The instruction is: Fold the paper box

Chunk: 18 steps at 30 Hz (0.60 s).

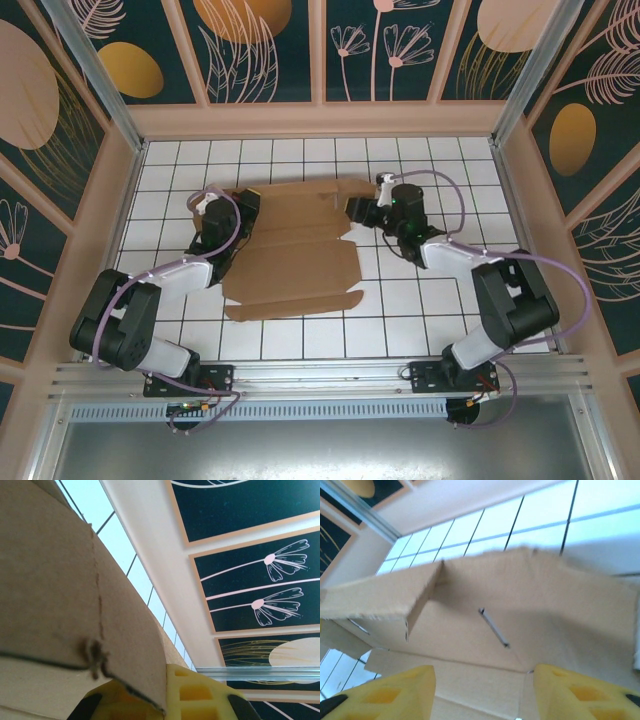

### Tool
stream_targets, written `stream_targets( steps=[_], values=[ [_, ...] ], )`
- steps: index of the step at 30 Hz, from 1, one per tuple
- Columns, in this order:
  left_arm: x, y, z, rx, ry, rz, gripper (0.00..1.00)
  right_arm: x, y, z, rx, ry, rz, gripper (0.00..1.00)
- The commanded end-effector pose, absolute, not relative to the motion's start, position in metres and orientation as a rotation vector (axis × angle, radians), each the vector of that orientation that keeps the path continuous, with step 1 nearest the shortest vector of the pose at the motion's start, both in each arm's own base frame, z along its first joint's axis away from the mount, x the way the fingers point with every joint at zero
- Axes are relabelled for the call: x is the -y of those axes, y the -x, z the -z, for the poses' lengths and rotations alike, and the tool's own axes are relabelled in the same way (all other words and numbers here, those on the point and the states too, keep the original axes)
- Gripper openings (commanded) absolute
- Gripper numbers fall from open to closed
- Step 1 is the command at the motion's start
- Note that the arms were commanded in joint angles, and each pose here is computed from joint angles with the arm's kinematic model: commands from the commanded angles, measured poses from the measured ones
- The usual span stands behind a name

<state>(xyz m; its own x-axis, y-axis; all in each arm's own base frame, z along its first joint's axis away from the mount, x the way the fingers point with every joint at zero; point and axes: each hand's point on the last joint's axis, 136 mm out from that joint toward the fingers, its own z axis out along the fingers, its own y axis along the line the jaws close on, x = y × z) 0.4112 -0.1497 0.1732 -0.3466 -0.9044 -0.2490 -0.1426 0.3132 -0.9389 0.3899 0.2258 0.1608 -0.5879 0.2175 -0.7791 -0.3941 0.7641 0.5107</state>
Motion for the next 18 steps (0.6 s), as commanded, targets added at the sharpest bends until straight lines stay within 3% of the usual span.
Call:
stream_targets(
  steps=[1, 5, 11, 18],
  values=[
    [0.157, -0.413, -0.183, -1.737, 0.945, 1.163, 0.00, -0.217, -0.386, -0.169, -2.027, 0.241, -0.737, 0.52],
    [0.171, -0.416, -0.188, -1.774, 0.933, 1.230, 0.00, -0.225, -0.378, -0.167, -2.033, 0.359, -0.676, 0.53],
    [0.177, -0.415, -0.195, -1.783, 0.962, 1.281, 0.00, -0.240, -0.368, -0.169, -1.997, 0.482, -0.624, 0.65],
    [0.169, -0.417, -0.183, -1.821, 0.934, 1.167, 0.00, -0.222, -0.357, -0.231, -1.818, 0.437, -0.688, 0.60]
  ],
)
